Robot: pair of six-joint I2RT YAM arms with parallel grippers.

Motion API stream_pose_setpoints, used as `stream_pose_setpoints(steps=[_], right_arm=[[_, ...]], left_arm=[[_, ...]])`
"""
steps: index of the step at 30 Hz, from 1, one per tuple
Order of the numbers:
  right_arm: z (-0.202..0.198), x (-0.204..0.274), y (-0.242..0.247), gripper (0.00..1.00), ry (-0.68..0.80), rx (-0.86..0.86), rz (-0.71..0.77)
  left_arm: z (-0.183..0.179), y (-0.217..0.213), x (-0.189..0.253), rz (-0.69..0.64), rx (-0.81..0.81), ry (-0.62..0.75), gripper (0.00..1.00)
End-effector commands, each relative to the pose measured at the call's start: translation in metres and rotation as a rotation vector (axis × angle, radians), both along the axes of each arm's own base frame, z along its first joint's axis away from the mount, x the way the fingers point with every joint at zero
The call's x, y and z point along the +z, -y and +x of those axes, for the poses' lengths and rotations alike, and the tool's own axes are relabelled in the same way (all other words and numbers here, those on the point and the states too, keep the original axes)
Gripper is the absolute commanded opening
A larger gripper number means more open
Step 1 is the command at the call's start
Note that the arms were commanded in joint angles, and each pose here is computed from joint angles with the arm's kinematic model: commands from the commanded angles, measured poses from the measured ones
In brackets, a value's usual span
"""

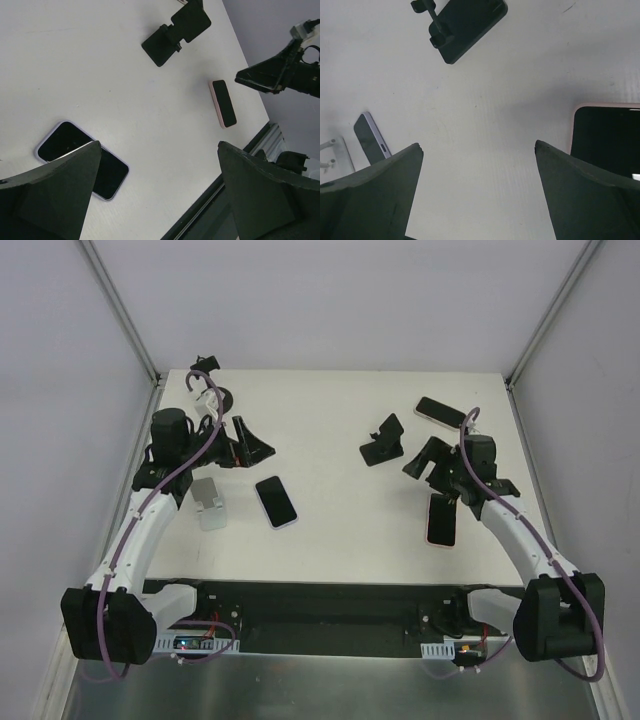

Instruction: Place the phone on the phone stand

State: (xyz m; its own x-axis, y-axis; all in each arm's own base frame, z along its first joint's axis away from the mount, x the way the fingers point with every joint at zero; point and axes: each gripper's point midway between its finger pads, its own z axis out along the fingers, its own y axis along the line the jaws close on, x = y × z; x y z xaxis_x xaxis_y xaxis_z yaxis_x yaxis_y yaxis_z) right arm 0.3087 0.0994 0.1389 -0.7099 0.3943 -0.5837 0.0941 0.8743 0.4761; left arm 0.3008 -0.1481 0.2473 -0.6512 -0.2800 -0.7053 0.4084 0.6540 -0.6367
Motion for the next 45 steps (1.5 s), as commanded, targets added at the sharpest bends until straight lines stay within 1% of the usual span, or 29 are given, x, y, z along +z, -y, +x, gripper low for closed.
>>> stream_pose_setpoints(steps=[1,3,5,6,7,8,9,10,12,13,14,15,16,18,19,22,24,27,29,33,34,36,38,39,40,42,43,44,45], right_arm=[[0.03,0.012,-0.022,0.96,0.102,-0.076,0.234],[0.041,0.014,-0.023,0.96,0.144,-0.075,0.227],[0.051,0.01,-0.032,0.97,0.141,-0.033,0.246],[0.058,0.014,-0.037,0.94,0.164,-0.01,0.255],[0.063,0.004,-0.04,0.92,0.144,0.001,0.242],[0.069,0.007,-0.043,0.9,0.164,0.012,0.231],[0.074,0.007,-0.048,0.89,0.174,0.026,0.219],[0.08,-0.005,-0.047,0.88,0.15,0.012,0.198],[0.093,-0.004,-0.05,0.87,0.168,0.007,0.201],[0.099,-0.013,-0.052,0.86,0.154,0.008,0.201],[0.104,-0.012,-0.055,0.82,0.167,0.021,0.204],[0.112,-0.006,-0.061,0.81,0.187,0.037,0.208],[0.116,-0.014,-0.062,0.81,0.169,0.039,0.199],[0.124,-0.015,-0.066,0.79,0.189,0.061,0.176],[0.131,-0.02,-0.066,0.76,0.193,0.057,0.153],[0.145,-0.029,-0.067,0.71,0.207,0.072,0.117],[0.154,-0.027,-0.07,0.68,0.251,0.097,0.106],[0.164,-0.033,-0.072,0.6,0.26,0.108,0.092],[0.17,-0.033,-0.07,0.51,0.263,0.12,0.06],[0.175,-0.042,-0.067,0.39,0.267,0.168,-0.004],[0.177,-0.042,-0.067,0.33,0.266,0.18,-0.008],[0.178,-0.047,-0.065,0.29,0.253,0.21,-0.035],[0.176,-0.046,-0.07,0.24,0.275,0.282,-0.048],[0.177,-0.044,-0.074,0.2,0.291,0.326,-0.044],[0.167,-0.037,-0.094,0.15,0.318,0.462,0.014],[0.162,-0.026,-0.113,0.1,0.378,0.652,0.043],[0.148,-0.017,-0.128,0.04,0.392,0.776,0.115],[0.139,-0.023,-0.129,0.02,0.35,0.817,0.13],[0.137,-0.029,-0.129,0.01,0.343,0.86,0.125]], left_arm=[[-0.009,0.02,0.021,-0.054,-0.102,0.068,0.99],[-0.011,0.021,0.022,-0.058,-0.109,0.069,0.99],[-0.013,0.022,0.025,-0.06,-0.113,0.074,0.98],[-0.013,0.023,0.024,-0.062,-0.115,0.073,0.98],[-0.014,0.024,0.025,-0.063,-0.119,0.073,0.98],[-0.016,0.027,0.024,-0.067,-0.129,0.066,0.98],[-0.017,0.029,0.025,-0.07,-0.139,0.067,0.98],[-0.019,0.031,0.025,-0.072,-0.147,0.067,0.98],[-0.022,0.035,0.026,-0.07,-0.159,0.077,0.98],[-0.023,0.036,0.027,-0.07,-0.164,0.078,0.98],[-0.024,0.037,0.027,-0.068,-0.167,0.082,0.97],[-0.025,0.038,0.027,-0.068,-0.17,0.084,0.97],[-0.025,0.038,0.027,-0.067,-0.169,0.085,0.97],[-0.026,0.039,0.025,-0.067,-0.173,0.077,0.96],[-0.026,0.041,0.026,-0.068,-0.177,0.077,0.97],[-0.028,0.045,0.024,-0.068,-0.192,0.07,0.96],[-0.03,0.047,0.023,-0.069,-0.201,0.068,0.96],[-0.031,0.05,0.022,-0.067,-0.212,0.066,0.96],[-0.033,0.052,0.023,-0.068,-0.219,0.068,0.96],[-0.032,0.053,0.019,-0.061,-0.221,0.064,0.96],[-0.033,0.054,0.018,-0.062,-0.222,0.062,0.96],[-0.036,0.057,0.018,-0.066,-0.242,0.057,0.96],[-0.037,0.059,0.019,-0.071,-0.252,0.061,0.96],[-0.037,0.061,0.018,-0.072,-0.257,0.056,0.96],[-0.038,0.061,0.018,-0.074,-0.26,0.055,0.96],[-0.037,0.061,0.018,-0.075,-0.261,0.053,0.95],[-0.038,0.061,0.017,-0.075,-0.262,0.05,0.95],[-0.037,0.061,0.018,-0.075,-0.264,0.05,0.95],[-0.037,0.061,0.017,-0.076,-0.263,0.045,0.95]])
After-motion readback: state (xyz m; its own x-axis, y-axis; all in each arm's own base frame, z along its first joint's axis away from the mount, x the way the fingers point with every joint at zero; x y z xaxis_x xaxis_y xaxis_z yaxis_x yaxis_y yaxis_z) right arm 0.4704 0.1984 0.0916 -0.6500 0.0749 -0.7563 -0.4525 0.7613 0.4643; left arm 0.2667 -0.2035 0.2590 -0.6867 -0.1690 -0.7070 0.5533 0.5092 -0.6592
